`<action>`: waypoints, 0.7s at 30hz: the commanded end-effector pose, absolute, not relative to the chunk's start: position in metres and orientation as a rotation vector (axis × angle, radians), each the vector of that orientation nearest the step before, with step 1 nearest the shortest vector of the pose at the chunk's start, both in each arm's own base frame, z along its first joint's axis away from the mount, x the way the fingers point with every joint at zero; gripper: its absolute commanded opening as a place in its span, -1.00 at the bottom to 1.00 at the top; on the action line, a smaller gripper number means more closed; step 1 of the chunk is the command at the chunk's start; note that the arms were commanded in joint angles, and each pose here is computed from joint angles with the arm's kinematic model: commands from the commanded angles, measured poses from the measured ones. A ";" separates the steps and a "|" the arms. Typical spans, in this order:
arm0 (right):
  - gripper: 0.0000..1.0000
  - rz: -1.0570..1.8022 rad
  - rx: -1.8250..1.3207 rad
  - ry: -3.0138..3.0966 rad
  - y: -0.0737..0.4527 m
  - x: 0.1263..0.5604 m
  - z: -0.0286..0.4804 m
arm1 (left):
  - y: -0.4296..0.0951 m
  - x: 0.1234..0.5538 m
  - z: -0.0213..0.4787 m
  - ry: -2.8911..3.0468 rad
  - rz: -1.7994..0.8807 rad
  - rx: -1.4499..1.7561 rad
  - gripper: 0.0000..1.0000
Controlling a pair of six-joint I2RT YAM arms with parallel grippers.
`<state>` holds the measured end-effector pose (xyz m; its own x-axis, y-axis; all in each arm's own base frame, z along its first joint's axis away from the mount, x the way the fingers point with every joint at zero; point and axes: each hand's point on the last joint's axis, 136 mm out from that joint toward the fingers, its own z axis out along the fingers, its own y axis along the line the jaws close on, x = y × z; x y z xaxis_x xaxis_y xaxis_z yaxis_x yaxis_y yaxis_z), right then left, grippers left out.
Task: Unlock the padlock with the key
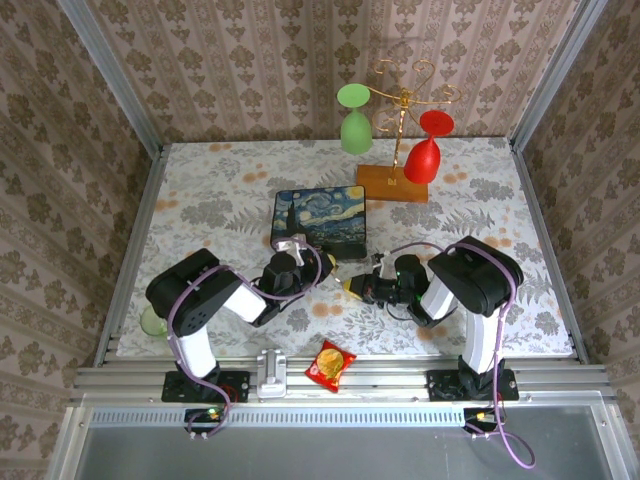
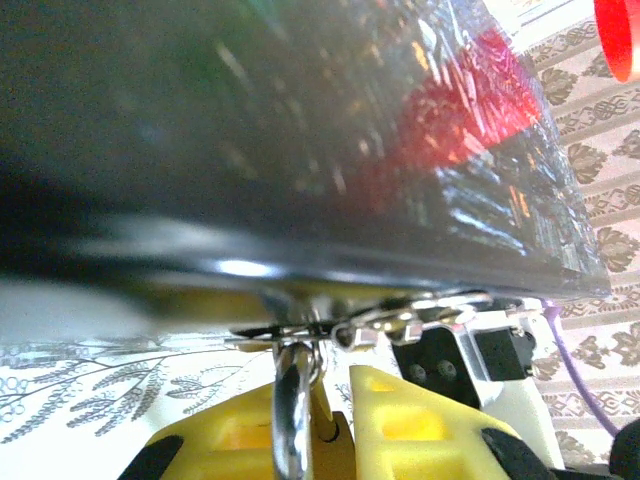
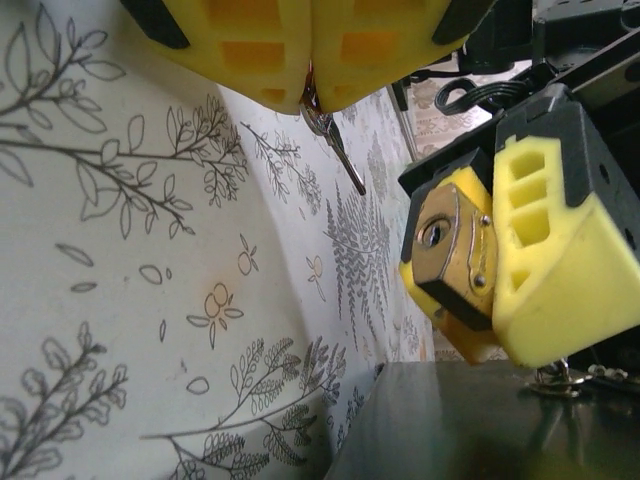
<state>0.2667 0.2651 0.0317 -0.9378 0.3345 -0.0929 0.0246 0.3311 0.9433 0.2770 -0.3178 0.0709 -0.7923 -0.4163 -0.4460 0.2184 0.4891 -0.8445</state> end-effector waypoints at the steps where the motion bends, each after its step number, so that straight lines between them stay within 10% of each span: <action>1: -1.00 1.716 0.303 2.284 0.270 0.271 0.045 | -0.322 0.258 0.060 2.212 -1.405 -0.207 -0.92; 21: -1.00 1.761 0.302 2.208 0.267 0.283 0.070 | -0.326 0.256 0.078 2.140 -1.494 -0.241 -0.96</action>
